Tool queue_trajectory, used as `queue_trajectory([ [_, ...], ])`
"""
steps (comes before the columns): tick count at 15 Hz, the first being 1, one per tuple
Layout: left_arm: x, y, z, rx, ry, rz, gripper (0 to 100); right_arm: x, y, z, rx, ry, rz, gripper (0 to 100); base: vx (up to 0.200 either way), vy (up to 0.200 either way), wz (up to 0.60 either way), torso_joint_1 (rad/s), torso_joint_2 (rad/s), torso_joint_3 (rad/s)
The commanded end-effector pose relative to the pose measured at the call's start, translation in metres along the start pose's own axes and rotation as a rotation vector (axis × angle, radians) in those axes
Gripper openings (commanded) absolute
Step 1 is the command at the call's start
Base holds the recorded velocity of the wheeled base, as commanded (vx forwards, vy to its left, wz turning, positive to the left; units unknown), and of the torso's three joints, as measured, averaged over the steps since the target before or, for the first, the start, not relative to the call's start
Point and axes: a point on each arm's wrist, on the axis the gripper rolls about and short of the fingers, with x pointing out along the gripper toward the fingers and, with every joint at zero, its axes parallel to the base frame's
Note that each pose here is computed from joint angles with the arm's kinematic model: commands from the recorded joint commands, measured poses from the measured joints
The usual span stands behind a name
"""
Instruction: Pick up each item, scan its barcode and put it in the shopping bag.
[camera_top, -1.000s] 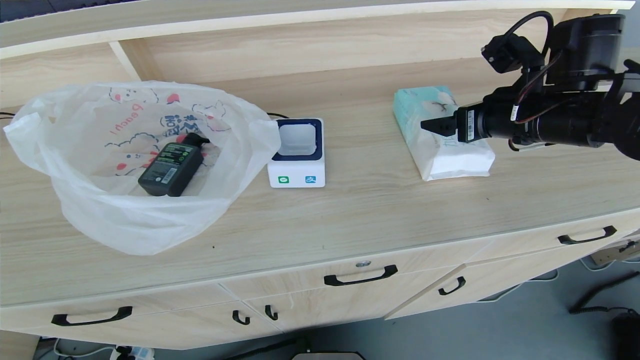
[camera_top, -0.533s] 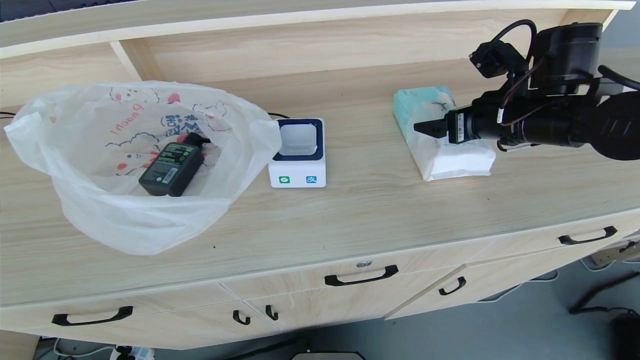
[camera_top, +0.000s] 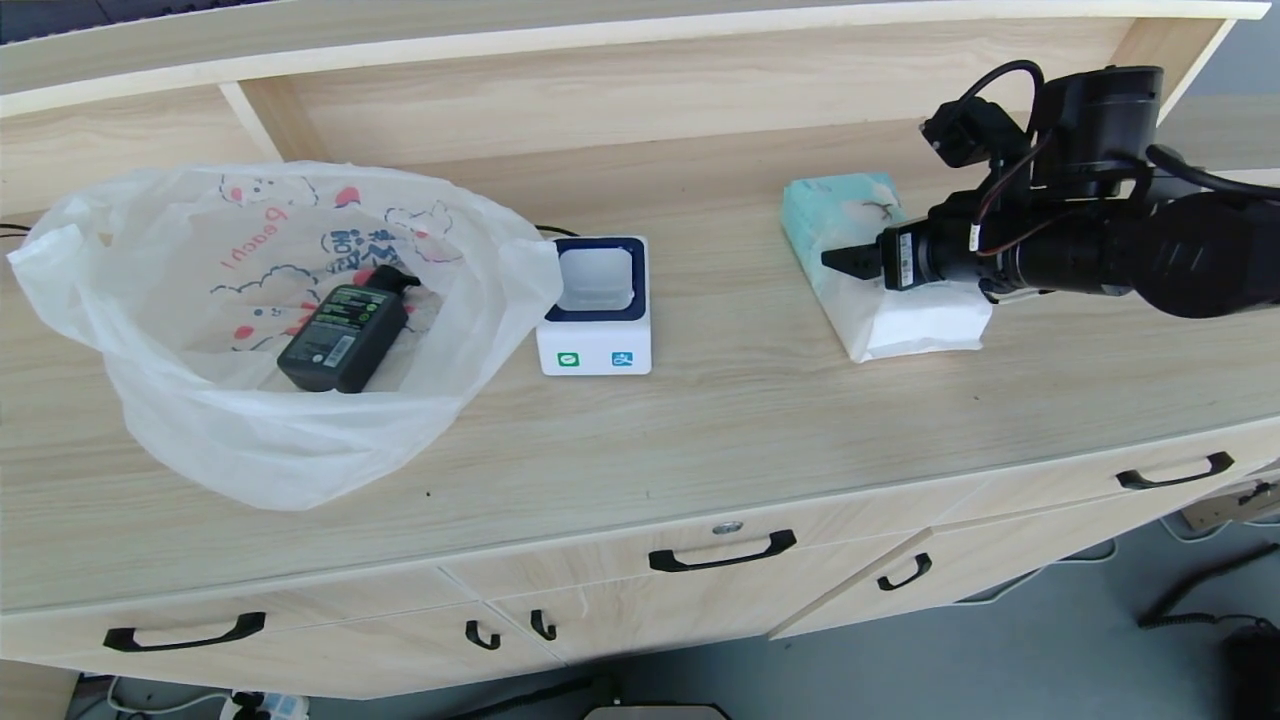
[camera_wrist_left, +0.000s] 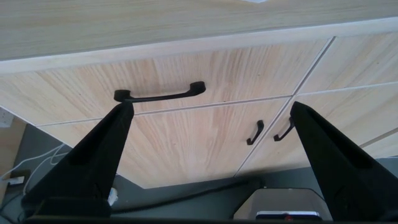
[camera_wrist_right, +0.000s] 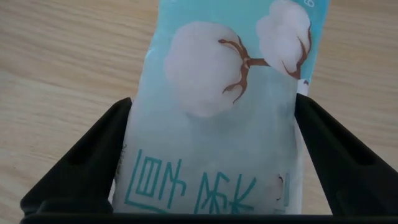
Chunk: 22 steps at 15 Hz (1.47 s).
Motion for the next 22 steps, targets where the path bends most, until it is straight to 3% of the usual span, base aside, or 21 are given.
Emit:
queue_trajectory([
  [1, 0.000, 0.000, 0.000, 0.002, -0.002, -0.002, 100, 0.011, 0.001, -0.004, -0.003, 0.015, 0.006, 100, 0.000, 0.000, 0.00, 0.000, 0.00, 0.000],
  [5, 0.000, 0.000, 0.000, 0.003, 0.000, -0.002, 100, 0.023, -0.002, -0.005, -0.016, 0.048, 0.008, 100, 0.000, 0.000, 0.00, 0.000, 0.00, 0.000],
  [10, 0.000, 0.000, 0.000, 0.003, 0.000, -0.002, 100, 0.024, 0.008, -0.002, 0.055, 0.046, 0.009, 100, 0.000, 0.000, 0.00, 0.000, 0.00, 0.000],
  [11, 0.000, 0.000, 0.000, 0.003, -0.002, -0.002, 100, 0.023, 0.008, 0.000, 0.057, 0.040, 0.008, 0, 0.000, 0.000, 0.00, 0.000, 0.00, 0.000],
  [18, 0.000, 0.000, 0.000, -0.002, 0.000, -0.002, 100, 0.004, 0.018, 0.021, 0.071, -0.020, 0.007, 0, 0.000, 0.000, 0.00, 0.000, 0.00, 0.000],
  [20, 0.000, 0.000, 0.000, -0.003, 0.000, -0.002, 100, -0.018, 0.016, 0.037, 0.070, -0.072, 0.003, 0, 0.000, 0.000, 0.00, 0.000, 0.00, 0.000],
  [22, 0.000, 0.000, 0.000, -0.005, 0.000, 0.000, 100, -0.062, 0.027, 0.054, 0.106, -0.124, -0.001, 0, 0.000, 0.000, 0.00, 0.000, 0.00, 0.000],
])
